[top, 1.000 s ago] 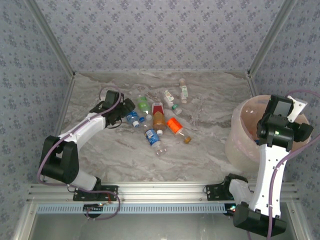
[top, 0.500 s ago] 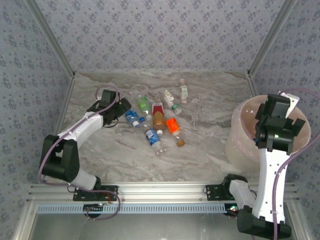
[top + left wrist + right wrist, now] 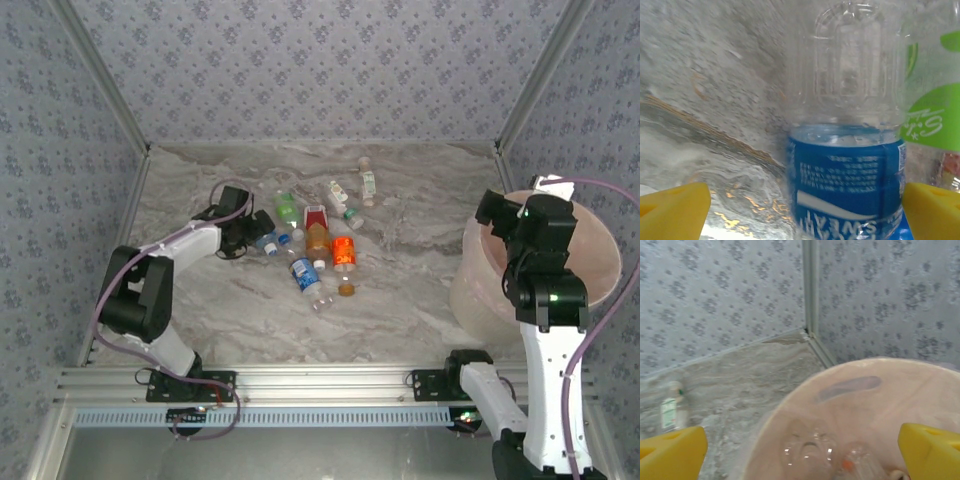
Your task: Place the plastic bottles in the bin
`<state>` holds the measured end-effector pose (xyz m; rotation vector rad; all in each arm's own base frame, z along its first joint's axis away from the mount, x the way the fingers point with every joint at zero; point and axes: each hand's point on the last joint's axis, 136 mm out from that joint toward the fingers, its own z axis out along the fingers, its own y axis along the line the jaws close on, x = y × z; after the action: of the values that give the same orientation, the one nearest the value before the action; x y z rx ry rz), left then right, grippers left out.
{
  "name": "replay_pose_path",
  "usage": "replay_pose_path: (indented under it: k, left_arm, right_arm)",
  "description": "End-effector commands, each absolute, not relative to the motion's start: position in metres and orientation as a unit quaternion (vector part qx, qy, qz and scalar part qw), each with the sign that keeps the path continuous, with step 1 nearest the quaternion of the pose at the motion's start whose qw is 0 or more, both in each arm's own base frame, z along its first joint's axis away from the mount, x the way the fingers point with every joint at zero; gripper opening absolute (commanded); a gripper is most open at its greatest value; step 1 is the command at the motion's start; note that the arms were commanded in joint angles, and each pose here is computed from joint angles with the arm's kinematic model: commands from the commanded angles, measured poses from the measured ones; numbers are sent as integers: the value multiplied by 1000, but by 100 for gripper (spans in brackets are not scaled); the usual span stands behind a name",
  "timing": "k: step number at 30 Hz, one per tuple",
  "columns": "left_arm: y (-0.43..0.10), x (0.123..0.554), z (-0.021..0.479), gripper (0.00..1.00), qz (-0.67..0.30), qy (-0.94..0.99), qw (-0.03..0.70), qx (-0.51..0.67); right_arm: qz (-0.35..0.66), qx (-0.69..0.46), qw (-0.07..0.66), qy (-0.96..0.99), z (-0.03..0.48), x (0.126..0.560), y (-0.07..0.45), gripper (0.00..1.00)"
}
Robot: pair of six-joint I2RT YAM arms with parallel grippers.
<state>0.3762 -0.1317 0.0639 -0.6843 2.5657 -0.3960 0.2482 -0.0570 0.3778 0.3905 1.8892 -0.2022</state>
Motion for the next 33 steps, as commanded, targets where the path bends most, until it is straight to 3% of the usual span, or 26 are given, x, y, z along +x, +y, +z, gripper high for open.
replay_pose_path:
  k: [1, 17, 26, 33]
  left_arm:
    - [-142, 384, 66, 97, -143, 931, 234, -242]
    - [-154, 388, 35, 82, -119, 949, 229, -181]
    - [-151, 395, 32, 66, -115, 949, 241, -165]
    - [-138, 401, 49, 64, -120, 939, 267, -180]
  right_arm:
    - [-34, 147, 583, 799, 388, 256, -38, 100]
    - [38, 98, 587, 803, 395, 265, -5, 100]
    - [71, 66, 582, 808, 394, 278, 17, 100]
    - [96, 29, 583, 806, 392, 284, 39, 100]
